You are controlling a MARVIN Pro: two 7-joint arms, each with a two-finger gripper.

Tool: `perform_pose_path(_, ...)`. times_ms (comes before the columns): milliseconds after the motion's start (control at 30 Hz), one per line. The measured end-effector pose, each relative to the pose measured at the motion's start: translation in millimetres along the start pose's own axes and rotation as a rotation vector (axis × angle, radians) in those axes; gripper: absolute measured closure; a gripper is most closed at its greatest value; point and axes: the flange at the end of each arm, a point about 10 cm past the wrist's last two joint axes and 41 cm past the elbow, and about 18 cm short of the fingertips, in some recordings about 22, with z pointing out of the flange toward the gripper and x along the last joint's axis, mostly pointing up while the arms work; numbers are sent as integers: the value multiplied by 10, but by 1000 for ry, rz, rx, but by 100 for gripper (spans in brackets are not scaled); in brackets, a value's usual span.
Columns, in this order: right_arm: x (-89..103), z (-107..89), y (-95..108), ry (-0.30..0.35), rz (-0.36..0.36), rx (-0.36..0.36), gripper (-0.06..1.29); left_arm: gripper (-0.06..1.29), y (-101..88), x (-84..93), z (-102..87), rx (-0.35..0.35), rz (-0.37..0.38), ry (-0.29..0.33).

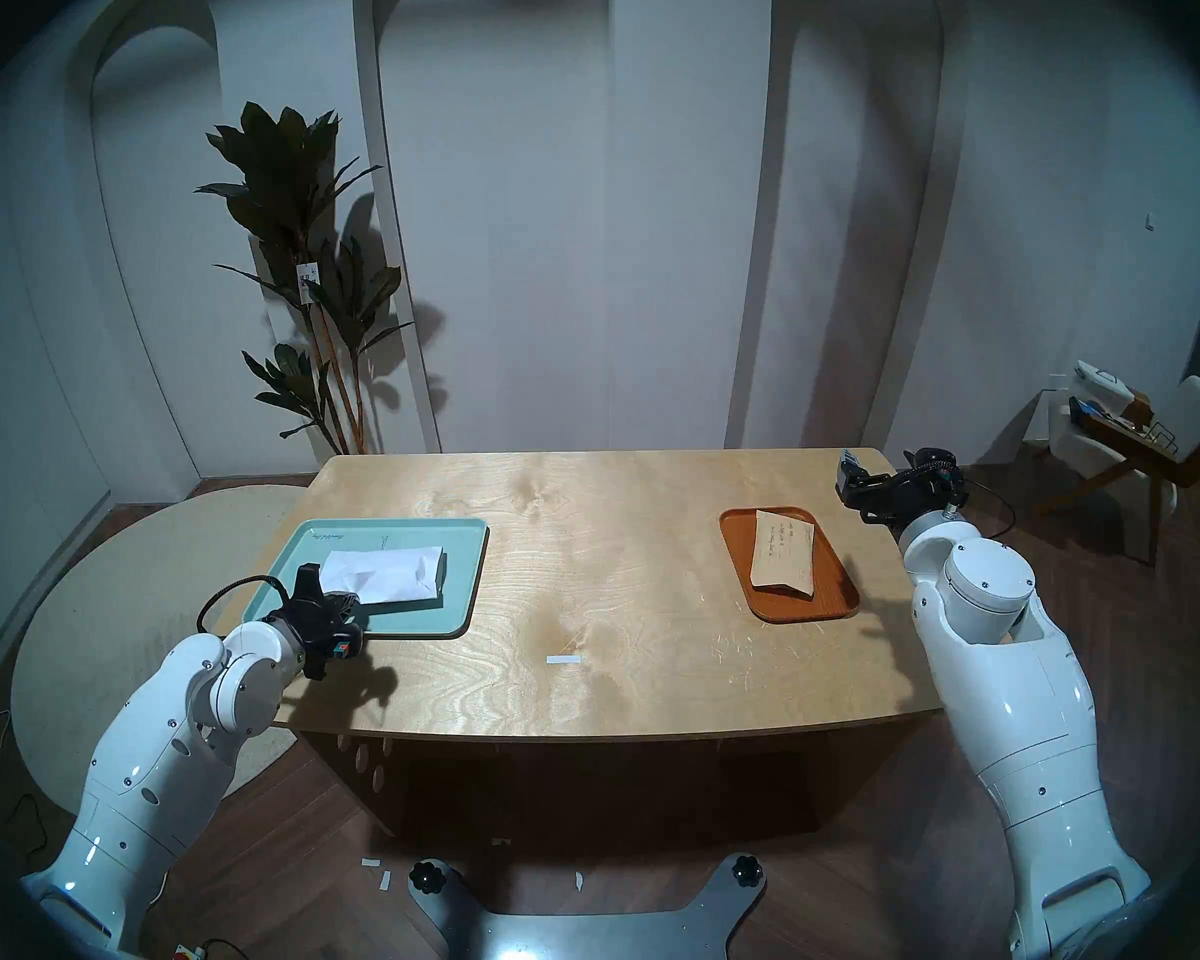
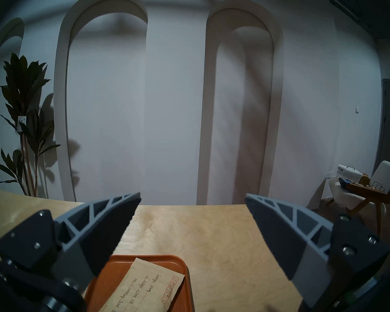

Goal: Sort the mail into the trays, one tray per recipient

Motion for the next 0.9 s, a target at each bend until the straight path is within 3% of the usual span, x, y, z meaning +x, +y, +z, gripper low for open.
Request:
perform_pose_path(533,1,0,0,0,0,0,-2,126,-8,169,196,29,13,42)
perform_pose_path(600,2,0,1,1,0,0,-2,126,-196,196,192,82,14,31)
perform_pose_path(700,2,0,1,1,0,0,-2,126,-251,220,184,85,5,19)
perform_pose_path(733,2,0,1,1,0,0,-2,110,-260,237,174,79,-1,16)
perform_pose_path(767,2,0,1,1,0,0,-2,55,-274,261,154,72,-14,15)
perform_pose_path(800,2,0,1,1,0,0,-2,29,-284,273,138,67,-26,16)
perform_pose_path(867,2,0,1,1,0,0,-2,10,-315,308,97,59,-60,25)
perform_pose_path(900,2,0,1,1,0,0,-2,7,-326,321,84,57,-73,30)
